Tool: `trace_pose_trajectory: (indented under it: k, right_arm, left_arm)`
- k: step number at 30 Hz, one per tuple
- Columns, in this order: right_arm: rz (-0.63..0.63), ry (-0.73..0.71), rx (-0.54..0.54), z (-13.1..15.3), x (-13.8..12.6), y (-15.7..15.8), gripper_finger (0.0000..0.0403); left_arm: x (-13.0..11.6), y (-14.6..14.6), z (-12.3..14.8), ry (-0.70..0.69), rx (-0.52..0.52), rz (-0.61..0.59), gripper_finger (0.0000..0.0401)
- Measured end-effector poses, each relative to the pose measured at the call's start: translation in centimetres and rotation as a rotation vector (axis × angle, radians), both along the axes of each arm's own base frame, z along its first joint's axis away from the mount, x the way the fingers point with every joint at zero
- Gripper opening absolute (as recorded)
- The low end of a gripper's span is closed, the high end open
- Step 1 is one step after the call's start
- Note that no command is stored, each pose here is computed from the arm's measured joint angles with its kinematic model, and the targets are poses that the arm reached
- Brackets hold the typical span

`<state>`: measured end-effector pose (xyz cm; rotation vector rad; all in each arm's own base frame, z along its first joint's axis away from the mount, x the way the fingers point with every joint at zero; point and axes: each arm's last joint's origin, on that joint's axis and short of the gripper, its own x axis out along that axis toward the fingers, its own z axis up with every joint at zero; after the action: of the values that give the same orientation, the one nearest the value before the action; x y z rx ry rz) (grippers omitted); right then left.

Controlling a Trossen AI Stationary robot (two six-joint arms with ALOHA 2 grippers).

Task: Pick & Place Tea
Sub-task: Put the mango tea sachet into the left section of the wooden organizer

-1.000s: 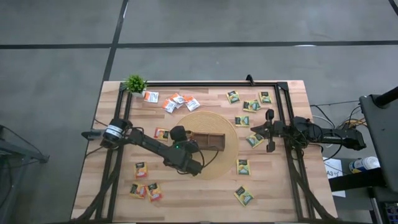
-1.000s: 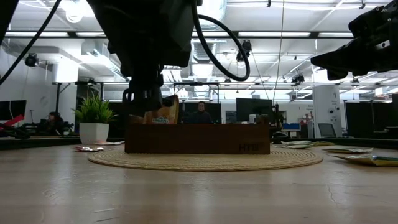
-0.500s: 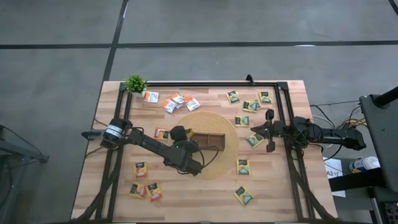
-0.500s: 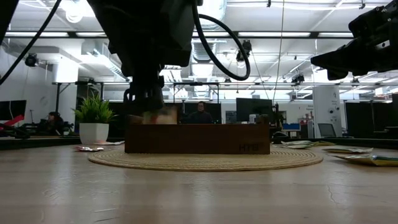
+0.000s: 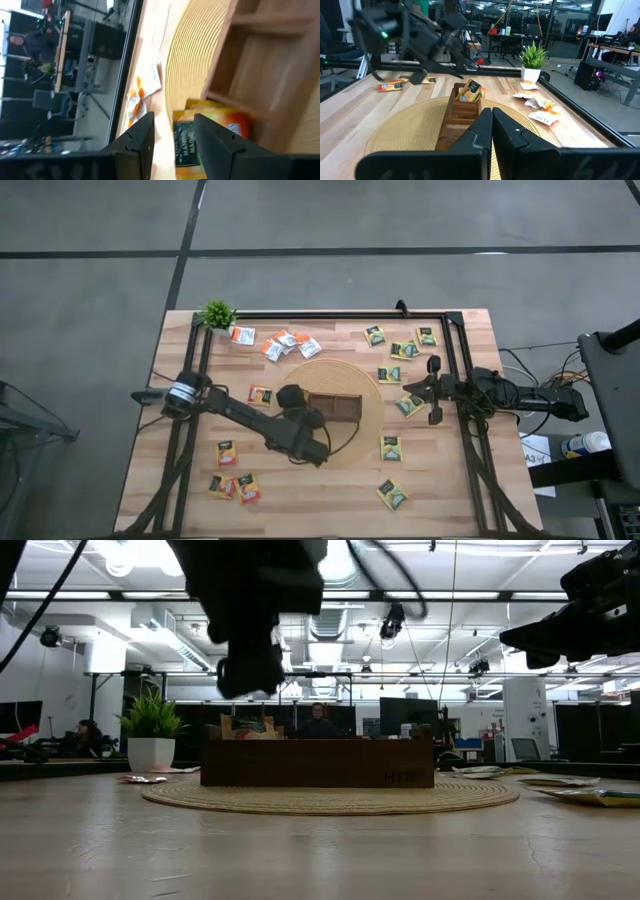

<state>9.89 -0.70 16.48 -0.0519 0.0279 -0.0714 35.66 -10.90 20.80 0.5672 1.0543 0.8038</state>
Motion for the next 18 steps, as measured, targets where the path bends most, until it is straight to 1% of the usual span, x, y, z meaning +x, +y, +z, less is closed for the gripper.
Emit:
trace_pose_trajectory:
  k: [6,12,15,18]
  right_arm:
    - [0.000,0.000,0.000,0.0,0.0,0.0,0.0009]
    - [0.000,0.000,0.000,0.0,0.0,0.0,0.0009]
    - [0.000,0.000,0.000,0.0,0.0,0.0,0.0009]
    - [0.000,0.000,0.000,0.0,0.0,0.0,0.0009]
  left_arm:
    - [0.4,-2.7,2.6,-0.079,-0.035,-0.072,0.0132]
    - [-0.1,-5.5,4.9,-0.131,-0.104,-0.129,0.0132]
    - [-0.4,-6.8,5.8,-0.188,-0.174,-0.128,0.0132]
    - [-0.9,-8.1,6.1,-0.204,-0.292,-0.119,0.0132]
